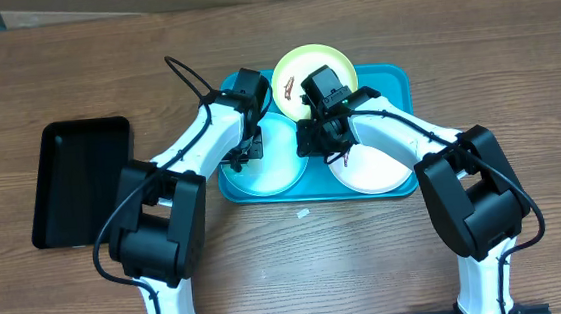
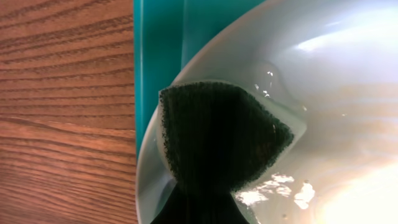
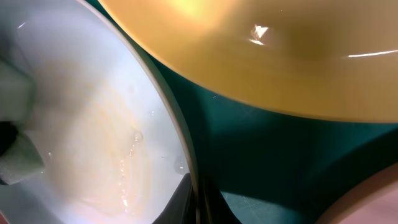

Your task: Clean dirty plates on tray and stack at the side

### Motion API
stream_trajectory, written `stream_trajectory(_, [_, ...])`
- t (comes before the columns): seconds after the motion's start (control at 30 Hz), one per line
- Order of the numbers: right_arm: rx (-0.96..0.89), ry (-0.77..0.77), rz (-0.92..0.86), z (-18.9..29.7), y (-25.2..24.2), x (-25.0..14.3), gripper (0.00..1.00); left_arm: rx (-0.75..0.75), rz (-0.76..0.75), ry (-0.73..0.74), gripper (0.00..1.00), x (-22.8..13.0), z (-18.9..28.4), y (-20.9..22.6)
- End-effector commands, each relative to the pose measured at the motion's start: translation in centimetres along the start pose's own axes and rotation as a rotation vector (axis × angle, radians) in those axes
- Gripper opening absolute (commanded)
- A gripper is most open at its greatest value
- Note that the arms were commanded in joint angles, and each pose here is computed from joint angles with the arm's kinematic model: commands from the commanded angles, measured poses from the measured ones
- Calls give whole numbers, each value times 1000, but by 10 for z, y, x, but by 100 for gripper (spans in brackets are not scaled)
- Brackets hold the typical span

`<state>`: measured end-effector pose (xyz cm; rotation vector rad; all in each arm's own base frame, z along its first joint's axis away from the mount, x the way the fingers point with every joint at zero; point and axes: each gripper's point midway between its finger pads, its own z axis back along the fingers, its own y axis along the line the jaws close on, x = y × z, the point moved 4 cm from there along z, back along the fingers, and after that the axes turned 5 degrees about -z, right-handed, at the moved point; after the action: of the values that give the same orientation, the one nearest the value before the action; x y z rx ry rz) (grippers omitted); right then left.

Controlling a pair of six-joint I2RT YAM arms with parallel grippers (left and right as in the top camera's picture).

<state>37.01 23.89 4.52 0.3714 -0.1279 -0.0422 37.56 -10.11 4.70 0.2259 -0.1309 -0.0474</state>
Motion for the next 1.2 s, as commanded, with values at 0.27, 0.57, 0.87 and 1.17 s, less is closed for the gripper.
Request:
stream_trajectory(0.27, [-45,-3,-17,-3,-12,1,4,-194,-49,140,4,-12,-23,-15])
stream_trajectory(0.57, [-45,-4,-17,-3,-12,1,4,-491,-184,95,4,-6,-11,-52])
stream_trajectory(0.87, [-45,-4,-17,-3,-12,1,4,-627,-245,80,4,-6,-2,-67])
stream_trajectory(1.17, [-47,1,-18,-2,-12,0,4,-184,-34,64,4,3,-25,-15])
